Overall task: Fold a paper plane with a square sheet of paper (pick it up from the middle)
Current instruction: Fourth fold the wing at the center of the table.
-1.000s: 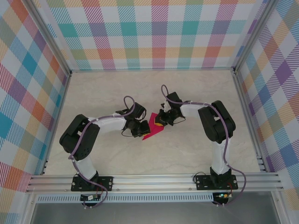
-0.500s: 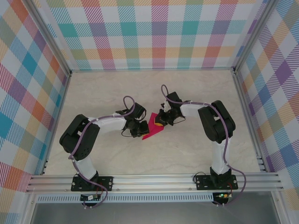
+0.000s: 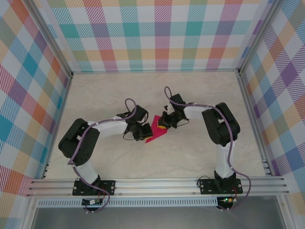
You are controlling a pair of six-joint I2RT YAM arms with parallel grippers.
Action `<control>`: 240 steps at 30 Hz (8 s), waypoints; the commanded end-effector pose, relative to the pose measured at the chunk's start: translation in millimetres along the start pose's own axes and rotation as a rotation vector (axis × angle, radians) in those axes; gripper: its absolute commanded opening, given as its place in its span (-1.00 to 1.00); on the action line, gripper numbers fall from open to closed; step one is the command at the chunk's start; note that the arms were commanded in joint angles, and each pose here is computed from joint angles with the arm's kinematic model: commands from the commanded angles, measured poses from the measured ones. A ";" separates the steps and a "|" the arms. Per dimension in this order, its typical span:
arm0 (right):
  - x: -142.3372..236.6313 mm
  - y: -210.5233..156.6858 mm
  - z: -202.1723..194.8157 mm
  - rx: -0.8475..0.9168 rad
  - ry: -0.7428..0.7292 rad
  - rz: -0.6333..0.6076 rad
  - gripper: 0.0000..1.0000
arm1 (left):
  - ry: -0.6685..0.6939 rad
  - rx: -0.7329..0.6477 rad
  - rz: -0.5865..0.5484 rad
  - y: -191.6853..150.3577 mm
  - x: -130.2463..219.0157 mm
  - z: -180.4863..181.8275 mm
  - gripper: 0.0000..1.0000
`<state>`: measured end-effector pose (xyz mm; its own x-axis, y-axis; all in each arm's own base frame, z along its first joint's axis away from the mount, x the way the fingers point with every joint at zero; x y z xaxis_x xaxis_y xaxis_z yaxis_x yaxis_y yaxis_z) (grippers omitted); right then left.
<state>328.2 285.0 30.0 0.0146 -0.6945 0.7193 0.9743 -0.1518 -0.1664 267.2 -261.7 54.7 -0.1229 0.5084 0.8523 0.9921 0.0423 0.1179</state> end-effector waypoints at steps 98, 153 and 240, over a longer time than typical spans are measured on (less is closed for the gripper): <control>-27.9 -8.1 -72.8 -0.150 -0.244 0.040 -0.94 | 0.031 0.003 -0.026 -4.1 2.1 5.7 -0.75; -29.7 -47.6 2.4 0.110 -0.069 0.098 -0.93 | 0.208 0.035 0.060 -31.2 -18.7 56.0 -1.00; -22.9 -17.4 -24.0 -0.010 -0.121 0.048 -0.90 | -0.141 0.010 -0.071 10.2 -23.4 -13.4 -1.00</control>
<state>313.2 300.1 31.3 0.0577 -0.6951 0.7166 0.9839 -0.0822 -0.1588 286.4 -280.0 46.6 -0.2194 0.5883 0.7783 0.9750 0.1028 0.1971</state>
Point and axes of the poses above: each hand's point on the last joint's axis, 136 mm out from that joint toward the fingers, its own x axis back along the fingers, its own z axis along the line the jaws close on, y = z × x, the point moved 2 cm from there along x, back along the fingers, and after that the axes turned 9 degrees about -x, right-handed, at the moved point
